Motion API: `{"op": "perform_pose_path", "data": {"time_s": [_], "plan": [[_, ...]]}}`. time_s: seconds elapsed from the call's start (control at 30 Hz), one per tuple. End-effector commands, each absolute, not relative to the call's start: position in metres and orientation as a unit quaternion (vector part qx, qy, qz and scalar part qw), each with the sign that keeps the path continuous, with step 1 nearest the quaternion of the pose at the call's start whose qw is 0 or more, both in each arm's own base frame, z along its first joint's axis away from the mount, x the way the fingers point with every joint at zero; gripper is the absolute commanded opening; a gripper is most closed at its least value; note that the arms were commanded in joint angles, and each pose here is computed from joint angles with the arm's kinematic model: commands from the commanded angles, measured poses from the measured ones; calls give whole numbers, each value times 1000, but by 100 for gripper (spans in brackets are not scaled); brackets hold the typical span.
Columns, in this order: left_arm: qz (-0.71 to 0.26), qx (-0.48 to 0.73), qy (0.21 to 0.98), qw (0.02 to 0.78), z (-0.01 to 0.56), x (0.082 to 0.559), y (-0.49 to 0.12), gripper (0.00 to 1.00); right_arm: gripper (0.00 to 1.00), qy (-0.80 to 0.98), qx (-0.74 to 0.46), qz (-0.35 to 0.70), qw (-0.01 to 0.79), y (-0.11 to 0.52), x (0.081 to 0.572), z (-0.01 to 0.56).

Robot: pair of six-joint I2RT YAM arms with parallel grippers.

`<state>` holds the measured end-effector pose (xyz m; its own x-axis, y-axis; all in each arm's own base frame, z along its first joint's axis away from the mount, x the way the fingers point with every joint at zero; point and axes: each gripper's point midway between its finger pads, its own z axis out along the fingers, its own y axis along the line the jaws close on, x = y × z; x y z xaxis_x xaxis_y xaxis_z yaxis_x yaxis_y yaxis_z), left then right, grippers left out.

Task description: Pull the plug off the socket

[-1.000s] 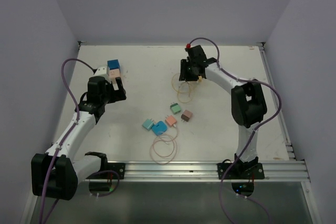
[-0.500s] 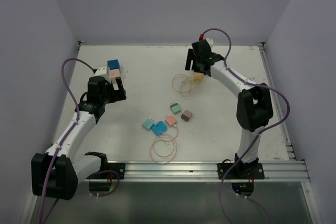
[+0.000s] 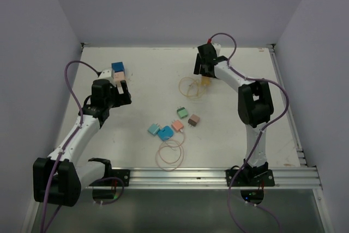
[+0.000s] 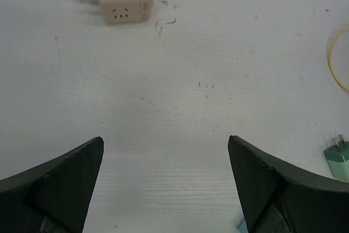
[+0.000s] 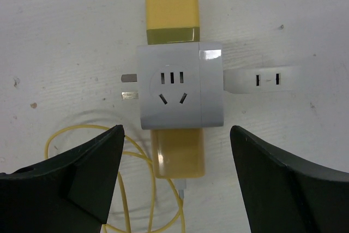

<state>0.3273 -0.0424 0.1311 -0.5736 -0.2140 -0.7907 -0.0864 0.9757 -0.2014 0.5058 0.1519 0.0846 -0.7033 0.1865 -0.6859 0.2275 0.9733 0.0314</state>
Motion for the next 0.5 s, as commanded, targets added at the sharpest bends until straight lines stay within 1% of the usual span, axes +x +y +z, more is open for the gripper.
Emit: {"op": "perform_pose_path", "data": {"time_s": [0.0,0.2,0.3,0.33,0.47], "plan": [[-88,-80,868,482,150,341,-49,100,82,910,131,-34,392,143,522,97],[-90,-79,870,479,148,341,-50,100,77,914,108,-22,390,141,527,87],[-91,-79,870,478,148,341,-51,100,72,916,96,-19,390,142,530,85],[-91,-78,870,479,149,341,-51,100,68,916,92,-17,390,143,531,84],[-90,-78,870,478,147,341,-51,100,60,919,73,-11,387,147,530,82]]}}
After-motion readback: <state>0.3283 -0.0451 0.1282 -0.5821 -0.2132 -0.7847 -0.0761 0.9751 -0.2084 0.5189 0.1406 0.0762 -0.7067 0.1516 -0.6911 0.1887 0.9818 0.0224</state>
